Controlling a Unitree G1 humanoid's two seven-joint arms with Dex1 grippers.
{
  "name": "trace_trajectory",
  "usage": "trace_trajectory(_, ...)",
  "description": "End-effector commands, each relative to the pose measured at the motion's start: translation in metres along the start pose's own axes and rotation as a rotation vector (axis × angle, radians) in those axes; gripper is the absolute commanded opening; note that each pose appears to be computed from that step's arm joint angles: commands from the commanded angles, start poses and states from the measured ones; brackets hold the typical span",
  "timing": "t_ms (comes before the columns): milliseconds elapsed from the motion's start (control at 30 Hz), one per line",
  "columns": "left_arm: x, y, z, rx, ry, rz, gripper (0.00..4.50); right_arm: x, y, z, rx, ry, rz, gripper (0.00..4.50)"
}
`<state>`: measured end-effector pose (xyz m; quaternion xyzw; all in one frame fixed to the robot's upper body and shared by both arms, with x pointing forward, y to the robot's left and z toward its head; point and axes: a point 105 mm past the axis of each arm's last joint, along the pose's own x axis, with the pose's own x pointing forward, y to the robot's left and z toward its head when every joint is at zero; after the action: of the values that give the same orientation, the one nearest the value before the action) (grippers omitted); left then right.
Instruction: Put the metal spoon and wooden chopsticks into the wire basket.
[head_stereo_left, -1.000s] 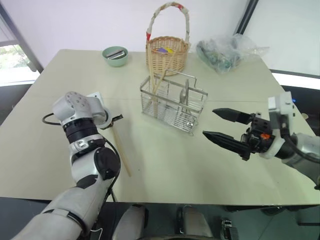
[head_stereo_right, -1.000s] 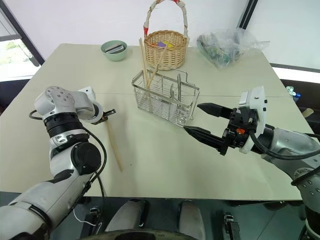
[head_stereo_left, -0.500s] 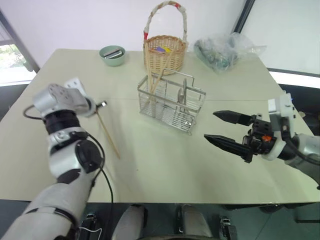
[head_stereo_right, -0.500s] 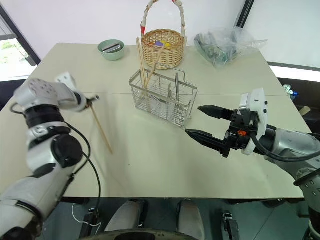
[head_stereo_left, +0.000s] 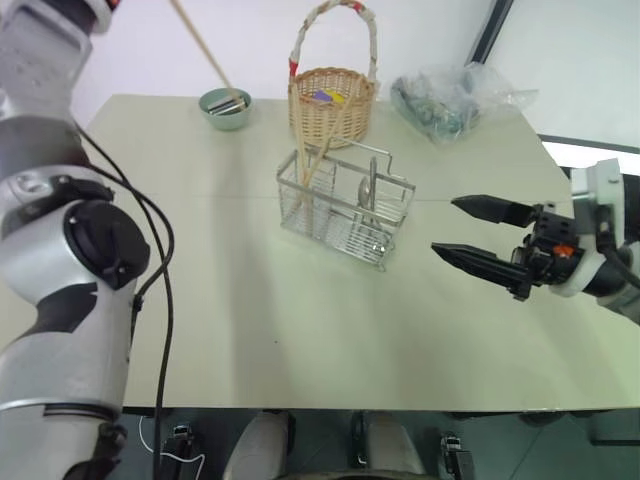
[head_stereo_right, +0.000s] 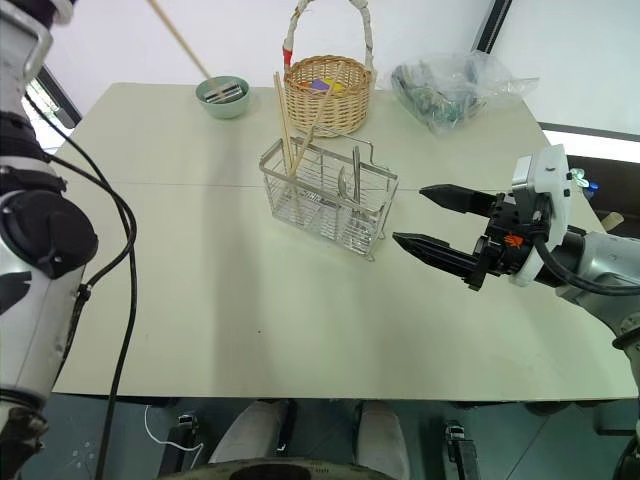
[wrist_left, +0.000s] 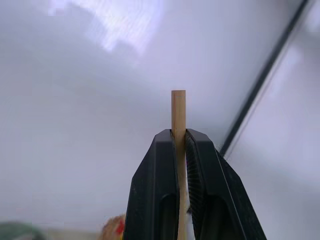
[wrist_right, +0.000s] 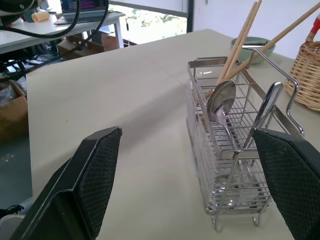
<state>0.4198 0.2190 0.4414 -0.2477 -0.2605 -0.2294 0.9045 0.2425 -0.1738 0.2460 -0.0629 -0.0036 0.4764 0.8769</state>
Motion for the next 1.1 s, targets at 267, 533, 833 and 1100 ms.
trace_trajectory(267,0.016,-0.058,-0.09,0.071,0.216,-0.236,0.07,-0.007,0.003,0.014,-0.059,-0.035,-0.053,4.31)
trace_trajectory(533,-0.001,-0.072,-0.147,0.223,0.331,-0.336,0.07,-0.011,0.0,0.015,-0.061,-0.045,-0.095,4.31)
trace_trajectory(833,-0.023,-0.064,-0.177,0.205,0.384,-0.322,3.1,-0.001,-0.001,0.015,-0.066,-0.087,-0.091,4.31)
trace_trajectory(1100,-0.028,-0.072,-0.145,0.243,0.326,-0.339,4.44,0.005,-0.012,0.014,-0.066,-0.091,-0.076,4.31)
